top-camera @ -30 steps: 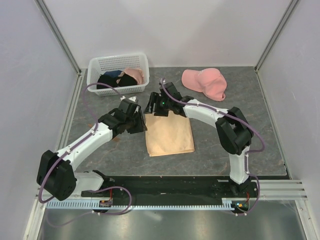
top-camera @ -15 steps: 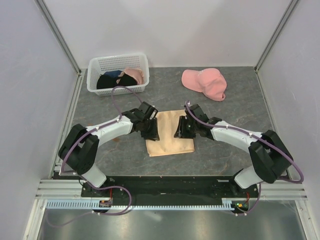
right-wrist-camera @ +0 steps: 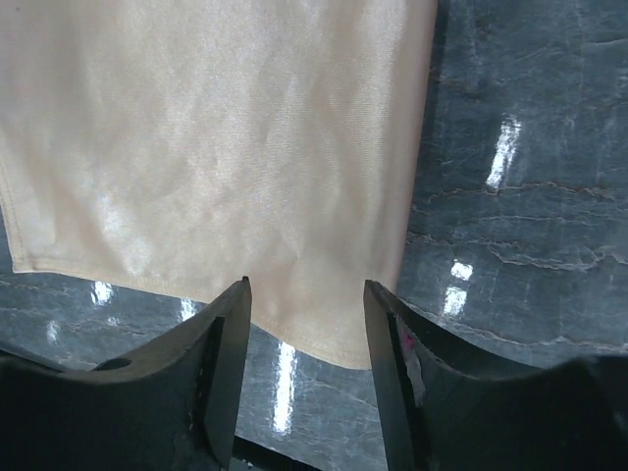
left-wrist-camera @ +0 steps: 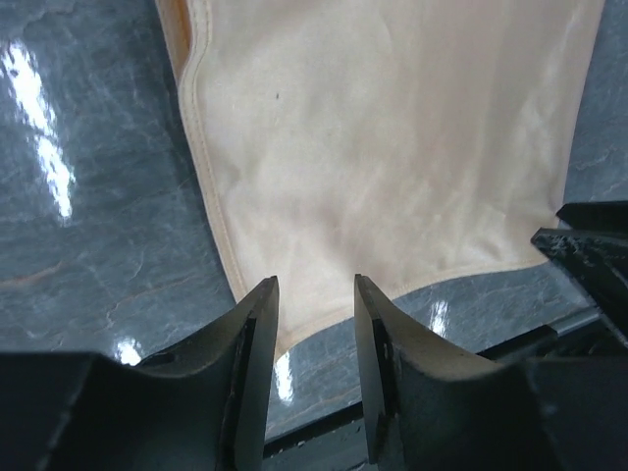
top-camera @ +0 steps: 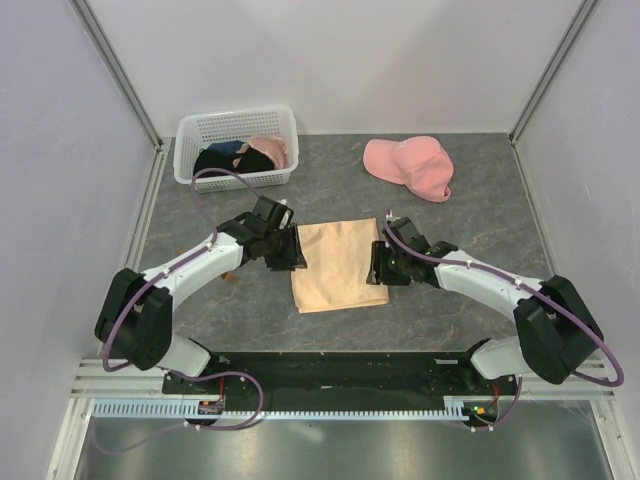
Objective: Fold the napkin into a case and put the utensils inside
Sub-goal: Smooth out the square-folded napkin at the center of the board.
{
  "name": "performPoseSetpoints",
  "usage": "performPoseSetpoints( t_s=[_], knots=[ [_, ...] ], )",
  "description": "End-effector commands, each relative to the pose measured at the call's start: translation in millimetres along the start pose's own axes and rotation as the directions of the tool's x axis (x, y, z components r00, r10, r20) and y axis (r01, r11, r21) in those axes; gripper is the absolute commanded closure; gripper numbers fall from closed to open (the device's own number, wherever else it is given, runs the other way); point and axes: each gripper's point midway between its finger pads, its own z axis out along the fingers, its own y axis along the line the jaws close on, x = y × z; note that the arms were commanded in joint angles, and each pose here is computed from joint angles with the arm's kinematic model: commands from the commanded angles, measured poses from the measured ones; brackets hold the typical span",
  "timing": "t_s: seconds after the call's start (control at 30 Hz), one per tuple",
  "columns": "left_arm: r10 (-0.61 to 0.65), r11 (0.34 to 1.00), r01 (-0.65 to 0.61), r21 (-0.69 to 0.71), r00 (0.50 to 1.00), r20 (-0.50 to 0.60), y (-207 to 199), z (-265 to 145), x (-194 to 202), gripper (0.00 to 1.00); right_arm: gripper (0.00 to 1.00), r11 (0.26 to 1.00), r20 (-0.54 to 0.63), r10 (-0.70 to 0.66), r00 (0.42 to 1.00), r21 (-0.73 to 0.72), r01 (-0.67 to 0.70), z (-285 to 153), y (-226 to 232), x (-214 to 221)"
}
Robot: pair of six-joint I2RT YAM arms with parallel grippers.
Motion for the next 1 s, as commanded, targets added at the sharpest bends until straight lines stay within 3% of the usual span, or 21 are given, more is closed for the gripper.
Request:
performPoseSetpoints(
  t_s=[0.0, 0.13, 0.33, 0.97],
  knots=[
    [-0.015, 0.999, 0.018, 0.034, 0.995, -0.099, 6.8, -12.7, 38.7, 0.54, 0.39, 0.999, 0.069, -0.035, 0.997, 0.041, 0.032, -23.3, -0.6, -20.5],
    [-0.051, 0.998, 0.053, 0.014, 0.991, -0.127, 18.2, -13.3, 56.8, 0.54, 0.27, 0.995, 0.072, -0.060, 0.996, 0.082, 0.054, -27.3, -11.6, -18.3],
    [-0.080, 0.997, 0.080, -0.006, 0.984, -0.160, 25.5, -9.7, 69.2, 0.54, 0.24, 0.996, 0.029, -0.053, 0.998, 0.078, 0.051, -17.0, -18.1, -4.3],
    [-0.150, 0.986, 0.161, 0.037, 0.967, -0.206, 23.3, 11.4, 85.2, 0.64, 0.43, 0.997, -0.004, -0.033, 0.999, 0.071, 0.033, -0.4, -24.0, 7.6]
  ],
)
